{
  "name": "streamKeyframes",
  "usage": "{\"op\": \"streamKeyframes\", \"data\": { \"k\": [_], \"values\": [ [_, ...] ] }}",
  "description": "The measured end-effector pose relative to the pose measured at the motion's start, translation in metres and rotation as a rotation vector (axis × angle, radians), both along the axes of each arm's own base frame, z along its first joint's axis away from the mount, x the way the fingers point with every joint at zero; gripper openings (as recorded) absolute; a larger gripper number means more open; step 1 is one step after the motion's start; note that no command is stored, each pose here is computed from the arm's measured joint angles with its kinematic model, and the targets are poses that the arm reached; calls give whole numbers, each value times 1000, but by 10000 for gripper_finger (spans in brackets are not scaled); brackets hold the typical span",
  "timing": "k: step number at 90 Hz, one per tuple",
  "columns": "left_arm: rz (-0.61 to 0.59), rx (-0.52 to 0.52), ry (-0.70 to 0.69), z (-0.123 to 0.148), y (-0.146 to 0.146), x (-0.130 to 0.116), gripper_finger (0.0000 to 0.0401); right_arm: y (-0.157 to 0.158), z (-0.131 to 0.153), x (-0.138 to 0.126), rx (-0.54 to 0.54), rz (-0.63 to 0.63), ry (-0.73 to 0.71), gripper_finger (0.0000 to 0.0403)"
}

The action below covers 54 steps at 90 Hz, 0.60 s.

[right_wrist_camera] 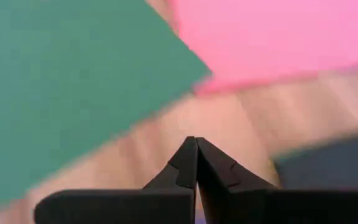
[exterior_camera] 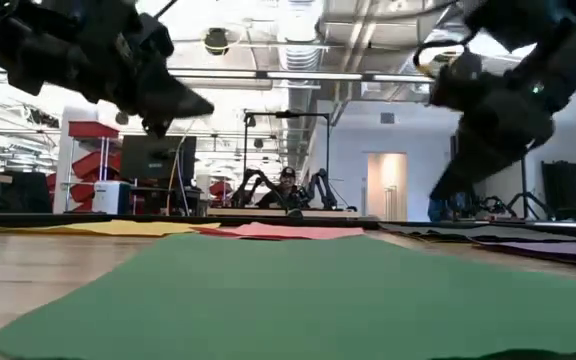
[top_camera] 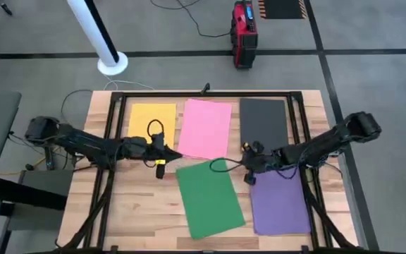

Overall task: Organize paper
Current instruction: Move the green colored paper to the bottom center of the table

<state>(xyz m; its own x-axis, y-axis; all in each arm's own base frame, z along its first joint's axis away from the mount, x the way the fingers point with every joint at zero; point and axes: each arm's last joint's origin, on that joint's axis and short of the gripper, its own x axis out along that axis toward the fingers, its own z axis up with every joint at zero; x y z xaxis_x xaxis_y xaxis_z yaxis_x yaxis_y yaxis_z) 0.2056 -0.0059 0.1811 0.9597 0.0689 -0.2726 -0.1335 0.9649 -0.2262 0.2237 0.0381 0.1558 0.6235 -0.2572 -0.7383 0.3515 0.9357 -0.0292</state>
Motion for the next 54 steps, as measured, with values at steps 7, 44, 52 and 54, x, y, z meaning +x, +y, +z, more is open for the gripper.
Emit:
{"op": "streamKeyframes", "data": {
  "k": [7, 44, 52, 54],
  "values": [
    [26, 1, 32, 0, 6, -4, 0, -7, 1, -1, -27, -11, 55, 10],
    [-14, -49, 216, -18, 8, -8, 0, -22, 3, 8, -77, 77, 88, 87],
    [-40, -38, 235, -17, 4, -2, 0, -20, 6, 16, -65, 156, 25, 64],
    [-50, -31, 242, -17, 2, 0, 0, -19, 5, 18, -64, 171, 18, 55]
  ]
}}
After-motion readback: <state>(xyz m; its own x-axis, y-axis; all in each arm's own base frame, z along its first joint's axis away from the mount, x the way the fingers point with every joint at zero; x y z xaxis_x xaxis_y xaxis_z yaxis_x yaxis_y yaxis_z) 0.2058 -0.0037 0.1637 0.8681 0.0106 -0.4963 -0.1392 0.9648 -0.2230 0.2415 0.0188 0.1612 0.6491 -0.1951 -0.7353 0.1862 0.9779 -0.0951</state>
